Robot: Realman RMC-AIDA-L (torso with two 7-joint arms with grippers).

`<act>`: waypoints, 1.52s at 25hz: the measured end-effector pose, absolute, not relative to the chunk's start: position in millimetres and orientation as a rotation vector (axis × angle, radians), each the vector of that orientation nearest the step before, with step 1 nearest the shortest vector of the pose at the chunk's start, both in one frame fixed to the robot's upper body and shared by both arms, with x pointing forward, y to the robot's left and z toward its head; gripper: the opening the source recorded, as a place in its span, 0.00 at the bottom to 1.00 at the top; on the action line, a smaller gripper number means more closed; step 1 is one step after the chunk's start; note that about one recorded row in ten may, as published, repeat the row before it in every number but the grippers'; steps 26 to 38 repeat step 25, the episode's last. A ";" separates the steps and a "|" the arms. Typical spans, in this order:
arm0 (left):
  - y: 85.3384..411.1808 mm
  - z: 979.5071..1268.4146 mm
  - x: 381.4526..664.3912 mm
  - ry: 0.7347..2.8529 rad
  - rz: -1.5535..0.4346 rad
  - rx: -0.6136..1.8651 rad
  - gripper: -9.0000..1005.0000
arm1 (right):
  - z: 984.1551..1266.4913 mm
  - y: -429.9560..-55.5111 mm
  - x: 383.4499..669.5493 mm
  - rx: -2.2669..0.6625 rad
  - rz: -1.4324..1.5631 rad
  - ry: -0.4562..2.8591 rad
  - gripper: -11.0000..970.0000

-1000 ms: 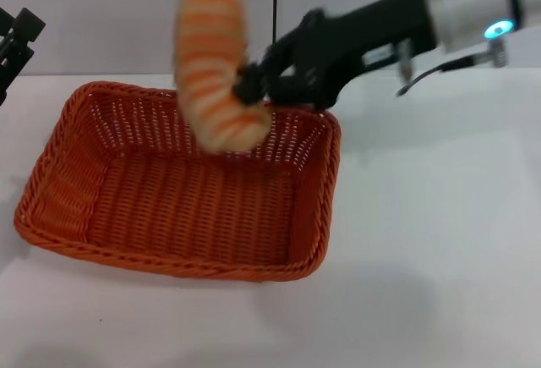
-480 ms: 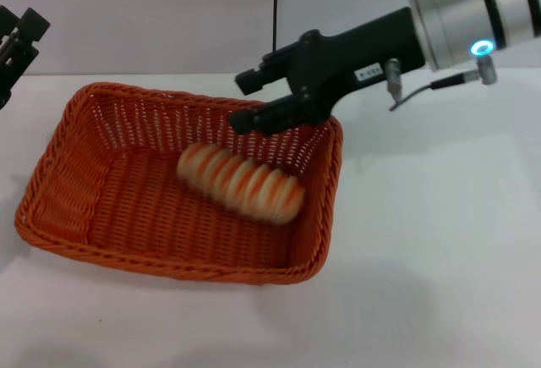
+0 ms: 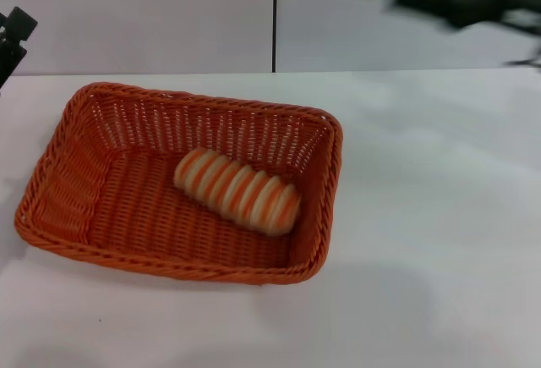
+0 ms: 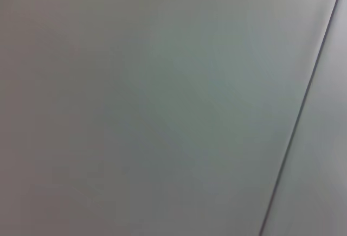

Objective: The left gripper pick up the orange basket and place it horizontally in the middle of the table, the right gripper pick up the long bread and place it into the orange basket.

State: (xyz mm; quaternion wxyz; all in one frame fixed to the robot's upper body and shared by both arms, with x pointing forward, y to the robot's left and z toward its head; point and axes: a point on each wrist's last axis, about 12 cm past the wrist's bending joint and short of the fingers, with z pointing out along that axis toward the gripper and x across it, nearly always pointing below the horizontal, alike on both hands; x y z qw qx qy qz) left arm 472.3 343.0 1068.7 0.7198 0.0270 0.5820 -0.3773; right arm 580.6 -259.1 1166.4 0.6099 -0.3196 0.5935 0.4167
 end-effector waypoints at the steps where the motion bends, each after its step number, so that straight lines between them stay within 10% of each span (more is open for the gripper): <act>1: 344.2 1067.6 470.1 1.273 -0.808 0.046 0.76 | 1159.2 -273.9 575.8 -0.652 0.916 1.332 0.66; 16: 336.2 1042.7 446.3 1.143 -0.151 -0.113 0.76 | 1076.8 -377.5 513.1 0.097 0.155 1.184 0.66; 38: 335.1 1038.2 440.6 1.166 -0.085 -0.093 0.76 | 1069.8 -376.0 515.5 0.151 0.095 1.205 0.66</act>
